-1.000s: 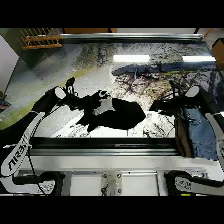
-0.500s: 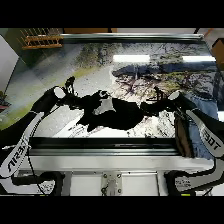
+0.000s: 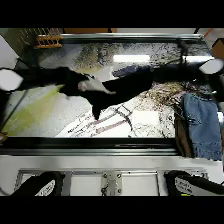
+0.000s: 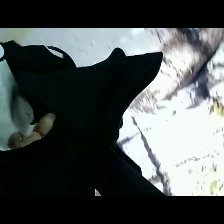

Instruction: Fold the clothes and pants, and hang the long-sleeved shirts on hangers.

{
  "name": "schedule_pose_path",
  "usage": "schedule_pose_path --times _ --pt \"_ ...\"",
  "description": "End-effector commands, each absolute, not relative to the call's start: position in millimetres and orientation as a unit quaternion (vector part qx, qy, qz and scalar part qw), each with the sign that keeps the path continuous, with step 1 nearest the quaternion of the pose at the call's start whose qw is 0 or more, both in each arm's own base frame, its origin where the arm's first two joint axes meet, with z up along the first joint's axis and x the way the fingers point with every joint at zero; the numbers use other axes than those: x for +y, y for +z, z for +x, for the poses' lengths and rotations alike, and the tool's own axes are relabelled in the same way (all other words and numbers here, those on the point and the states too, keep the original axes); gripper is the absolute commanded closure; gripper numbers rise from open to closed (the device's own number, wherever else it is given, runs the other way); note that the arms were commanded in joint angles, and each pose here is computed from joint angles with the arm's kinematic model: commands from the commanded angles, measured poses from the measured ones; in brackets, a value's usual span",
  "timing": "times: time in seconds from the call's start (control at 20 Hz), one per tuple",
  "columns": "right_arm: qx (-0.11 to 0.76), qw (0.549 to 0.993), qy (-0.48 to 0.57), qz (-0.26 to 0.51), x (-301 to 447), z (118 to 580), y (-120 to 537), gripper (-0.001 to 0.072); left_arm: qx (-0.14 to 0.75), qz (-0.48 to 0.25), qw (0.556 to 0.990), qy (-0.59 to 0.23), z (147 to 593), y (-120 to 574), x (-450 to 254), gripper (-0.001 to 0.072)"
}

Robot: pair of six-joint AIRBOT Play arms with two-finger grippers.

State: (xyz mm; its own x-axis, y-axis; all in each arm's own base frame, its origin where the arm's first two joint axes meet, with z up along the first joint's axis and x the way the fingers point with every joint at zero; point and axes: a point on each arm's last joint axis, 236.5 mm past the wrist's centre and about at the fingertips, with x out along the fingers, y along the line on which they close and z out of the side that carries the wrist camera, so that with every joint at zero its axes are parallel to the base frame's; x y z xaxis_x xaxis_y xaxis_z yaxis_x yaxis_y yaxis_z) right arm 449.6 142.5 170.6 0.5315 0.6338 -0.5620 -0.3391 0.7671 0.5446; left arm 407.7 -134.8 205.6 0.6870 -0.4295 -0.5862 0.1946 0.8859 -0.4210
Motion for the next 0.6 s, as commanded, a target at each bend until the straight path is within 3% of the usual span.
schedule_pose_path --times 0.0,0.15,0.35,0.4,0.45,0.55 --pt "0.262 0.901 0.317 0.138 148.3 401.6 307.6 0.0700 0.254 -0.122 0.936 -0.210 330.3 311.8 -134.9 0.0701" --pt "0.270 0.911 0.291 0.114 143.2 375.7 314.7 0.0700 0.285 -0.124 0.926 -0.217 281.3 290.9 -143.5 0.0701" --pt "0.358 0.887 0.278 0.084 146.7 363.5 252.6 0.0700 0.396 -0.103 0.878 -0.247 234.9 192.2 -171.2 0.0688" --pt "0.384 0.877 0.275 0.088 147.0 360.5 232.4 0.0700 0.424 -0.093 0.862 -0.260 221.5 166.2 -181.8 0.0366" --pt "0.407 0.867 0.272 0.090 146.6 357.5 212.3 0.0700 0.448 -0.088 0.849 -0.267 211.5 145.5 -190.3 0.0092" --pt "0.438 0.854 0.263 0.102 145.8 353.3 185.6 0.0700 0.460 -0.071 0.843 -0.270 208.6 123.5 -198.3 0.0091"
